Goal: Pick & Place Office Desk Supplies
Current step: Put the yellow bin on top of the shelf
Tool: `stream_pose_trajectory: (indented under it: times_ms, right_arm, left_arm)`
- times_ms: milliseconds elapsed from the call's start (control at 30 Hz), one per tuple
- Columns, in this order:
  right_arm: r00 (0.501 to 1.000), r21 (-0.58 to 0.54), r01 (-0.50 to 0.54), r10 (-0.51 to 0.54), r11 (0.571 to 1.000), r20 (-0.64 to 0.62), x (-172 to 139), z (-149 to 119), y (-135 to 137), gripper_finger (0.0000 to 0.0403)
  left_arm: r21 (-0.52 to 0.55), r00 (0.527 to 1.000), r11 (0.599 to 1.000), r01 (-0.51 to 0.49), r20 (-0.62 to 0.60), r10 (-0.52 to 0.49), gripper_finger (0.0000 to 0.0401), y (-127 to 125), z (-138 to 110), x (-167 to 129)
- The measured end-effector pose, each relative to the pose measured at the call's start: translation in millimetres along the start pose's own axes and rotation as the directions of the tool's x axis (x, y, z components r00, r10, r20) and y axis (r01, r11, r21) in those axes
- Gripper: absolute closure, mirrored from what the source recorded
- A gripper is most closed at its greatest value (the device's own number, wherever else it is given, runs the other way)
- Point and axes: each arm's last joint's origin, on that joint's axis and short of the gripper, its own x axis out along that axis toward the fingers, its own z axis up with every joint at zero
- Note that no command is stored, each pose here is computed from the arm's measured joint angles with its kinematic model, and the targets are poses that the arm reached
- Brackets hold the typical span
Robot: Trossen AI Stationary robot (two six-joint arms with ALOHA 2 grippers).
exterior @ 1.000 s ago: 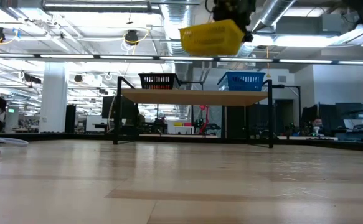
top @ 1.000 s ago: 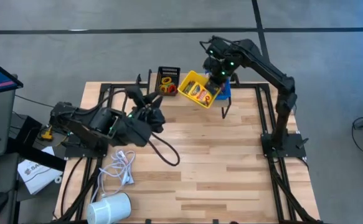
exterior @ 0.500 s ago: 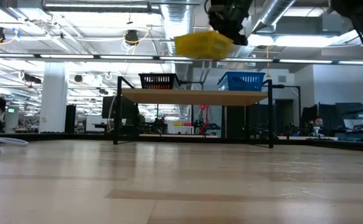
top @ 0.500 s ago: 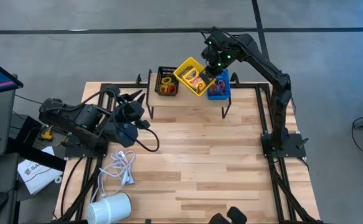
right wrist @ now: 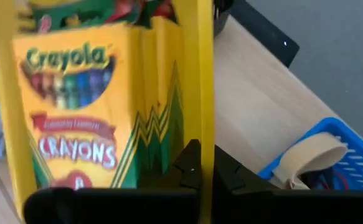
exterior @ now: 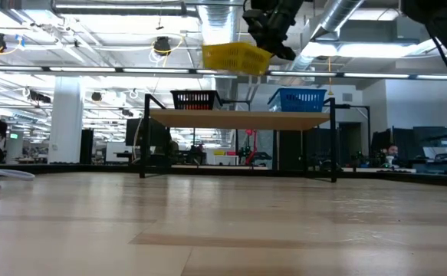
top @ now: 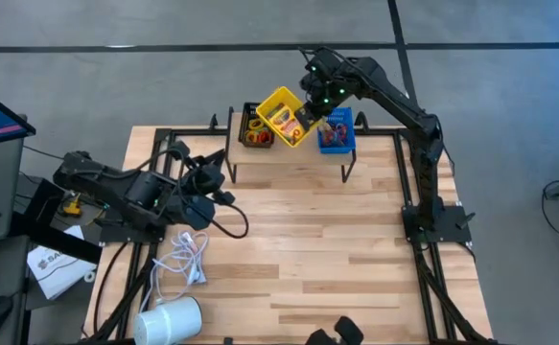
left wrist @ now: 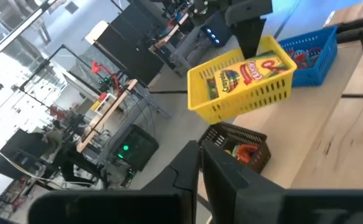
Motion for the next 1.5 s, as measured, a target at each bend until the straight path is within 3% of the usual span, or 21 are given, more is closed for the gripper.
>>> stream_pose_trajectory:
  times_ms: [133, 600, 867, 1100, 1500]
  right_arm:
    - [0.998, 0.037, -0.017, 0.015, 0.999, 0.063, 0.5, 6.2, 3.0, 0.0403]
    - [0.993, 0.236, 0.077, -0.096, 0.969, 0.07, 4.8, 6.9, -0.7, 0.0403]
    - [0.994, 0.365, 0.071, -0.098, 0.928, 0.057, 5.3, 5.0, 2.1, 0.0403]
    - [0.983, 0.453, 0.166, -0.183, 0.876, -0.005, 6.5, -2.5, 0.7, 0.0403]
    - [0.978, 0.526, 0.203, -0.2, 0.826, -0.064, 20.4, -8.8, 12.7, 0.0403]
  left_arm:
    - [-0.023, 1.0, 1.0, 0.0, 0.004, 0.0, 0.0392, -4.3, -0.5, 0.8]
    - [-0.036, 1.0, 0.999, 0.0, 0.005, 0.0, 0.0399, -9.3, -2.6, 1.7]
    - [-0.045, 1.0, 0.999, 0.0, 0.007, 0.0, 0.0399, -9.4, -1.9, 1.8]
    - [-0.037, 1.0, 0.999, -0.001, 0.005, 0.001, 0.0399, -9.4, -2.4, 1.8]
    - [-0.015, 0.999, 0.998, -0.053, 0.006, 0.053, 0.0399, -7.8, -3.8, 1.7]
